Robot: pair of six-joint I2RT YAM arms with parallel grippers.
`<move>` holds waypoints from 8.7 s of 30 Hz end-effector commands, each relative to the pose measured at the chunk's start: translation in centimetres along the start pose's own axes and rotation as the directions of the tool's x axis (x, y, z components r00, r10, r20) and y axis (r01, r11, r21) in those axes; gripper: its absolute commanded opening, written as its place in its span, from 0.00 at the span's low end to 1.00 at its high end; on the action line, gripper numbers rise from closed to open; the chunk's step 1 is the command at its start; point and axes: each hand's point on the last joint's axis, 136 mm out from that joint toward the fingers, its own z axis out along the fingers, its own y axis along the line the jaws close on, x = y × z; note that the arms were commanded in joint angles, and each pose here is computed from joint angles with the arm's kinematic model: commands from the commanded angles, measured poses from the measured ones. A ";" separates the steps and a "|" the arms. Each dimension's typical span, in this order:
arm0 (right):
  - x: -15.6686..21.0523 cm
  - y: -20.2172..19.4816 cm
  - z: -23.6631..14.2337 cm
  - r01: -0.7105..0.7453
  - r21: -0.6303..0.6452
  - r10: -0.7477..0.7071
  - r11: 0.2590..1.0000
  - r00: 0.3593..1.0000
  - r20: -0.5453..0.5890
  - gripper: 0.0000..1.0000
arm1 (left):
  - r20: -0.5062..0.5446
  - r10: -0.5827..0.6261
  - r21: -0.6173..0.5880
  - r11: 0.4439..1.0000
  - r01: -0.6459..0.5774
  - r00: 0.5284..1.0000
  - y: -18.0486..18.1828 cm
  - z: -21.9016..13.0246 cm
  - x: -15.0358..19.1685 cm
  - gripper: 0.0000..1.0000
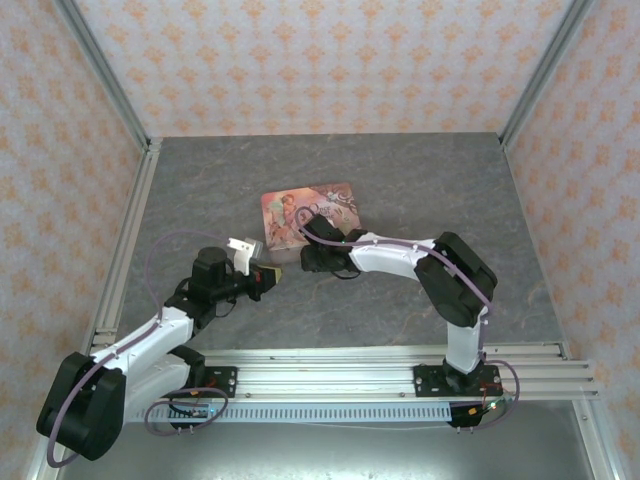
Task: Unlock the padlock with the key
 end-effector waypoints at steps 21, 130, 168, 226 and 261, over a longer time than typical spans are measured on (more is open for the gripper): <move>-2.4 0.1 -1.4 0.061 0.165 -0.085 0.984 0.986 0.143 0.50 | 0.000 0.044 -0.024 0.999 -0.044 0.999 0.0 -0.1 -0.5 0.00; -6.5 5.1 -12.3 -0.295 -0.506 0.166 0.811 0.944 -0.285 0.00 | 0.173 0.246 0.096 0.959 -0.265 0.954 -3.1 4.0 -6.3 0.00; -6.8 5.3 -12.3 -0.299 -0.511 0.172 0.806 0.944 -0.282 0.00 | 0.122 0.240 0.078 0.965 -0.250 0.963 -1.7 3.6 -4.2 0.00; -6.1 5.7 -11.9 -0.326 -0.522 0.174 0.788 0.931 -0.320 0.00 | 0.174 0.255 0.060 0.961 -0.269 0.951 -2.0 3.7 -6.3 0.00; -3.9 6.4 -10.7 -0.333 -0.516 0.134 0.790 0.913 -0.384 0.00 | 0.263 0.246 0.098 0.955 -0.279 0.933 -3.5 3.9 -8.5 0.00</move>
